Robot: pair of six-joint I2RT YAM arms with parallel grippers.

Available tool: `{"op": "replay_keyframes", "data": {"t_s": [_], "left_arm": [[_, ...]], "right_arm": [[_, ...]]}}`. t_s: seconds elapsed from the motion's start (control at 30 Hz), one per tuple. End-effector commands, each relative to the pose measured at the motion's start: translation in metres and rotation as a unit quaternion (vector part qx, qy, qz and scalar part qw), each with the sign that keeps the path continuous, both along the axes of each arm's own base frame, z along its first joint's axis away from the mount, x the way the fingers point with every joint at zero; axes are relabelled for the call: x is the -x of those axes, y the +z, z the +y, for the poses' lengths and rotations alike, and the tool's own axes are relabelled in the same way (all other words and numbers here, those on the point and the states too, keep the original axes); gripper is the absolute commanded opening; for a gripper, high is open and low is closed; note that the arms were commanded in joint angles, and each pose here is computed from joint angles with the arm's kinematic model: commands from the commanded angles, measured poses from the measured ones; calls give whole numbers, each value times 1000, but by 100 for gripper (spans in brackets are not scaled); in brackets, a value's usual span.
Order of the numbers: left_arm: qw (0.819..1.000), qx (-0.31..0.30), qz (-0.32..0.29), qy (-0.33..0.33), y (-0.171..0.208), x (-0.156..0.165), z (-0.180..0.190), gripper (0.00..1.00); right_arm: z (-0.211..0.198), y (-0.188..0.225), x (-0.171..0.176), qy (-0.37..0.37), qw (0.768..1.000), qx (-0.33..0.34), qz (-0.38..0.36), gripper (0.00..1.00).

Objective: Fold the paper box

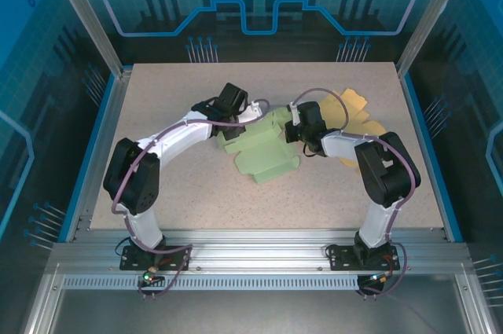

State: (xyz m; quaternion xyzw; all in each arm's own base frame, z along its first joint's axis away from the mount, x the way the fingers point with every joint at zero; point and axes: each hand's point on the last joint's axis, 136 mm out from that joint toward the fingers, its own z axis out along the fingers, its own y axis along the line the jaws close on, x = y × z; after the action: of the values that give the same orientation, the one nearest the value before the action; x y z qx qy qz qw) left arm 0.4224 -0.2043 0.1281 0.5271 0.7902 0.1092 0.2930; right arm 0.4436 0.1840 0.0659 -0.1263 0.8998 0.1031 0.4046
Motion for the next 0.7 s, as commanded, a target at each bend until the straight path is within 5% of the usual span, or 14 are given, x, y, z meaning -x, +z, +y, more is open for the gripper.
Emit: {"op": "replay_keyframes", "data": {"t_s": [0.0,0.2,0.67], "left_arm": [[996,4,-85,-13,29,-15,-6,24],[982,-31,-180,-44,29,-26,-18,0],[915,-132,-359,-124,12,-45,-34,0]], "right_arm": [[12,16,-3,12,1000,-13,-19,2],[16,17,-1,15,1000,-27,-4,6],[-5,54,18,1,988,-143,51,27]]}}
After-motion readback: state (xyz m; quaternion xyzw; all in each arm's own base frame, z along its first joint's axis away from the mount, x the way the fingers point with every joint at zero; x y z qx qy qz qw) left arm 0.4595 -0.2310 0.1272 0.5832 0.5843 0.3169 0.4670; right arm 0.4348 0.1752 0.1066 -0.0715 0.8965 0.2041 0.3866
